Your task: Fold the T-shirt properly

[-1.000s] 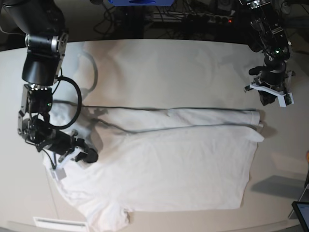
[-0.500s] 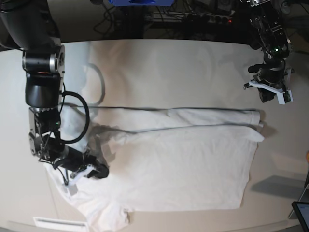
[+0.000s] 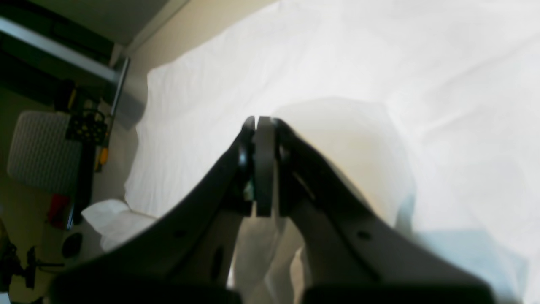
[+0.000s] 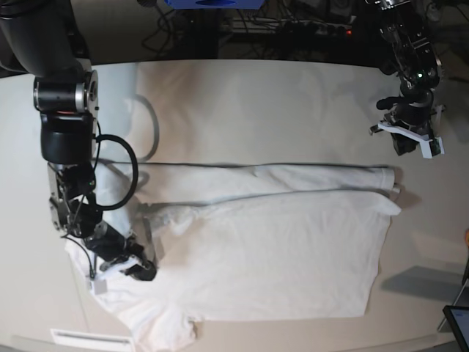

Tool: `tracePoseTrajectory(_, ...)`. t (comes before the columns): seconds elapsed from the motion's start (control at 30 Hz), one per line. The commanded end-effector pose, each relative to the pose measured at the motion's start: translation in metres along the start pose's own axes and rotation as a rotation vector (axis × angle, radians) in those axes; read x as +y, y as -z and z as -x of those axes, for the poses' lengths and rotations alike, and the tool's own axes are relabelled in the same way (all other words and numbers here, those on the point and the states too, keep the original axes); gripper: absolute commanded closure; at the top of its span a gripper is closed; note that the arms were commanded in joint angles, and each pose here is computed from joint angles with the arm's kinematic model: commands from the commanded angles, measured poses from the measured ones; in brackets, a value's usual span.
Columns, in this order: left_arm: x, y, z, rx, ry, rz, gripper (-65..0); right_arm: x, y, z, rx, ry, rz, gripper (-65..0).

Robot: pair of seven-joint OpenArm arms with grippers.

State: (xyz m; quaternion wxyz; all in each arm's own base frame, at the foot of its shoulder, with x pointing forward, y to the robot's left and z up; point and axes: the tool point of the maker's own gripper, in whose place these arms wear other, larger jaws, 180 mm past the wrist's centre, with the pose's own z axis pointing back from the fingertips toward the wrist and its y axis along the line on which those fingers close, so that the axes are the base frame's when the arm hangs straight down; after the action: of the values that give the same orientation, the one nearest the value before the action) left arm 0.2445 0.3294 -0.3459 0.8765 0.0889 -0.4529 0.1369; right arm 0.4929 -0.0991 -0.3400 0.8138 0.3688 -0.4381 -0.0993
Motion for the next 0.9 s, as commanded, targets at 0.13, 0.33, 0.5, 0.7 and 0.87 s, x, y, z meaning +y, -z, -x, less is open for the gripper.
tracePoseTrajectory(0.13, 0.005, -0.003, -0.013, -0.045, 0.014, -0.009, -10.9, 0.017, 0.0, -0.032, -0.073, -0.018, -0.045, -17.4)
tracePoseTrajectory(0.33, 0.007, -0.003, -0.013, -0.043, 0.014, -0.013, -10.9, 0.01, -0.016, -0.042, -0.182, 0.12, -0.103, -22.2)
tracePoseTrajectory(0.5, 0.004, -0.003, -0.013, -0.043, 0.015, -0.007, -10.9, 0.024, -0.033, -0.024, -0.015, -0.073, -0.13, -22.2)
tracePoseTrajectory(0.7, 0.003, -0.002, -0.015, -0.048, 0.013, -0.005, -10.9, 0.031, -0.075, 0.002, -0.042, 0.003, -0.07, -22.2)
tracePoseTrajectory(0.87, 0.003, -0.002, -0.015, -0.048, 0.015, -0.002, -10.9, 0.029, -0.093, 0.042, -0.027, 0.141, 0.01, -22.3)
